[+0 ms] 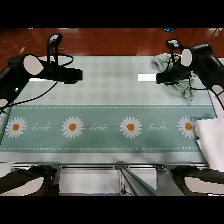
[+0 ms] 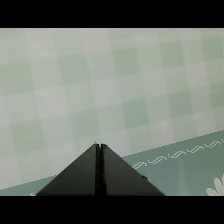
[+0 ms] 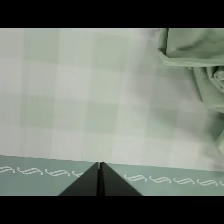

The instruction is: Fold the shirts.

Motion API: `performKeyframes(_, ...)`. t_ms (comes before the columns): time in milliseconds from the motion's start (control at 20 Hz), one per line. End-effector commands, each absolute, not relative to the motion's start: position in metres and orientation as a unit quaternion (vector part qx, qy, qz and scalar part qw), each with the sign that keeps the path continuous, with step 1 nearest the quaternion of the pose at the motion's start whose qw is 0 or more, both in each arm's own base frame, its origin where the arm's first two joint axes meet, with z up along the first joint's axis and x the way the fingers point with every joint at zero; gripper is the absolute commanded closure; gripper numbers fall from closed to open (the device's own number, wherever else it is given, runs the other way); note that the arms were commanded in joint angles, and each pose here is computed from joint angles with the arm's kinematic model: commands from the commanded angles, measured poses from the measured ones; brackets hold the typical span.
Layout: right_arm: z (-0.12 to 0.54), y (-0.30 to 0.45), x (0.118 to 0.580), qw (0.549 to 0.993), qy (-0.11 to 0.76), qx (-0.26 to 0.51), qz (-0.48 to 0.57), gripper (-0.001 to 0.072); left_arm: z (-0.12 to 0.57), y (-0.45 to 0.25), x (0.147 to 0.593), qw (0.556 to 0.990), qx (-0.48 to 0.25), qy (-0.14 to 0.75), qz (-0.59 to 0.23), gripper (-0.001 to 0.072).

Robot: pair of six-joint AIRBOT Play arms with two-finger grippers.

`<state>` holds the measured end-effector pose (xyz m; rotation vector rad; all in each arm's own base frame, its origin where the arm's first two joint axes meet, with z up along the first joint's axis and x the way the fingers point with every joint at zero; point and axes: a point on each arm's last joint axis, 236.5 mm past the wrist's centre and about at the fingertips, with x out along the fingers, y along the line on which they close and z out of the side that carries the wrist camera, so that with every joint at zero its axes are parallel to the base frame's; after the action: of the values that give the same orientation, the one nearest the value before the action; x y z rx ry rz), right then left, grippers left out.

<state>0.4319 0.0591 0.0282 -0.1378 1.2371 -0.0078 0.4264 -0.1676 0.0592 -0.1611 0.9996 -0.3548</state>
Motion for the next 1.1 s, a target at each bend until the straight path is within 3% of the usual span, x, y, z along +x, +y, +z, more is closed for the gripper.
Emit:
performKeyframes(0, 0.028, 0.059, 0.432, 0.812, 0.579, -0.065, -0.004, 0.0685, 0.059, -0.167, 0.427, 0.859, -0.077, 0.476, -0.169, 0.0687)
performKeyframes(800, 0.028, 0.060, 0.433, 0.814, 0.577, -0.064, -0.003, 0.0685, 0.060, -0.167, 0.428, 0.861, -0.077, 0.474, -0.168, 0.0687)
performKeyframes(950, 0.041, 0.066, 0.463, 0.852, 0.520, -0.062, 0.008, 0.0683, 0.064, -0.167, 0.435, 0.869, -0.080, 0.459, -0.166, 0.0687)
performKeyframes(1000, 0.049, 0.064, 0.477, 0.869, 0.490, -0.072, 0.007, 0.0657, 0.068, -0.165, 0.445, 0.879, -0.080, 0.440, -0.163, 0.0685)
performKeyframes(1050, 0.057, 0.060, 0.490, 0.882, 0.463, -0.088, 0.003, 0.0482, 0.071, -0.165, 0.454, 0.888, -0.083, 0.422, -0.160, 0.0636)
